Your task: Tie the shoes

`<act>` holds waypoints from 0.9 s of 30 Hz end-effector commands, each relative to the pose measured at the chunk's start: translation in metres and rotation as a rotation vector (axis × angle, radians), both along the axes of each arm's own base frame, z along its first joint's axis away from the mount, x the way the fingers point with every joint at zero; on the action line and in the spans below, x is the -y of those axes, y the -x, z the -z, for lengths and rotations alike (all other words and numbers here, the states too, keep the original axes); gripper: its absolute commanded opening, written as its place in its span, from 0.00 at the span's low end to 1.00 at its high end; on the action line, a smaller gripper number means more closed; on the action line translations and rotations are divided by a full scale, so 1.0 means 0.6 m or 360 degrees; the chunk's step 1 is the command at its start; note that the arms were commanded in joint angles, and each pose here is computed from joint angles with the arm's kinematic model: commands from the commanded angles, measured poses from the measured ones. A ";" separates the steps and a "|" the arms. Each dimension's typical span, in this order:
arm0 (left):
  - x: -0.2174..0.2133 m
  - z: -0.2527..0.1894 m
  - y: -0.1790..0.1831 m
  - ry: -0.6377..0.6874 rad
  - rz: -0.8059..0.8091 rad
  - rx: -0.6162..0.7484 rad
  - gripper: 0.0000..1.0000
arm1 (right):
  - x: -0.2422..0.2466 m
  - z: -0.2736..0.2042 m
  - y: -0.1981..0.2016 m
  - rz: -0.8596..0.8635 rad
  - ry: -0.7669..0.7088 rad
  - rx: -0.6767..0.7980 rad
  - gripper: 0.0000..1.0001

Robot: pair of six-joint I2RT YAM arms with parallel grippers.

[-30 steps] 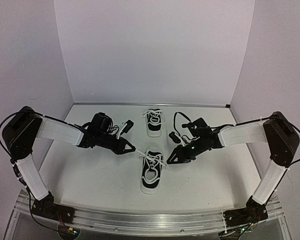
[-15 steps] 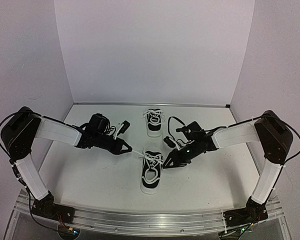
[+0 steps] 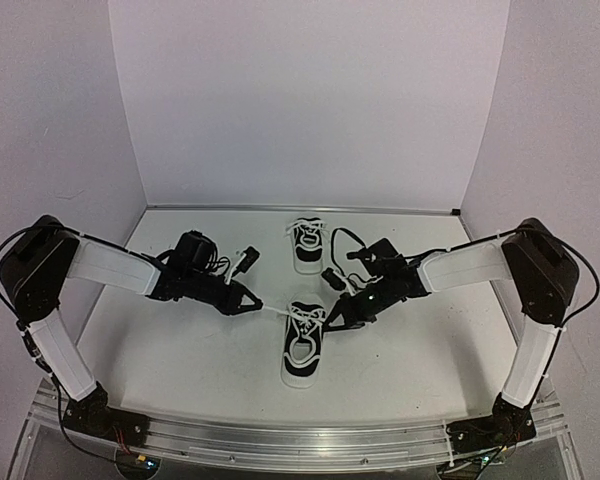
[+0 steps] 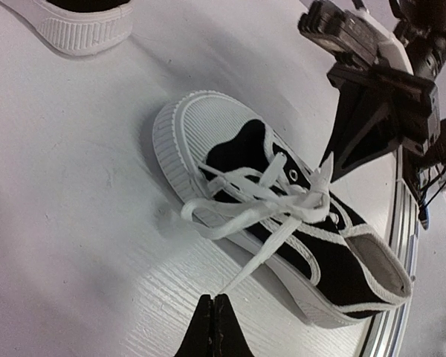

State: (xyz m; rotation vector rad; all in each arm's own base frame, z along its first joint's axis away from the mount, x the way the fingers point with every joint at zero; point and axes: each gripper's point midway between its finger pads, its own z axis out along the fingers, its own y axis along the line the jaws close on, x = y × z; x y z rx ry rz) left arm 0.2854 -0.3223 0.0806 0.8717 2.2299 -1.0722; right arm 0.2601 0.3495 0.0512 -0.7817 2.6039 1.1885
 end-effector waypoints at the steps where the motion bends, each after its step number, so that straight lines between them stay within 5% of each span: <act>1: 0.027 -0.024 0.064 -0.0005 0.0319 0.0222 0.00 | 0.003 -0.020 -0.003 0.0001 0.0014 0.0084 0.00; 4: 0.047 0.001 0.105 -0.0094 0.0525 0.0265 0.03 | 0.012 -0.019 -0.001 0.0005 0.0051 0.0090 0.00; 7: 0.041 0.012 0.117 -0.0139 0.0591 0.0311 0.17 | 0.016 -0.012 0.003 -0.0013 0.0084 0.0080 0.00; 14: -0.019 -0.023 0.019 -0.0234 0.0243 0.0749 0.55 | 0.020 -0.006 0.005 -0.0023 0.0110 0.0081 0.00; 20: -0.019 0.011 -0.025 -0.0372 0.0334 0.0983 0.58 | 0.022 0.003 0.004 -0.0016 0.0135 0.0071 0.00; 27: 0.032 0.010 -0.048 -0.0243 0.0461 0.1128 0.56 | 0.023 0.004 0.001 -0.0007 0.0144 0.0073 0.00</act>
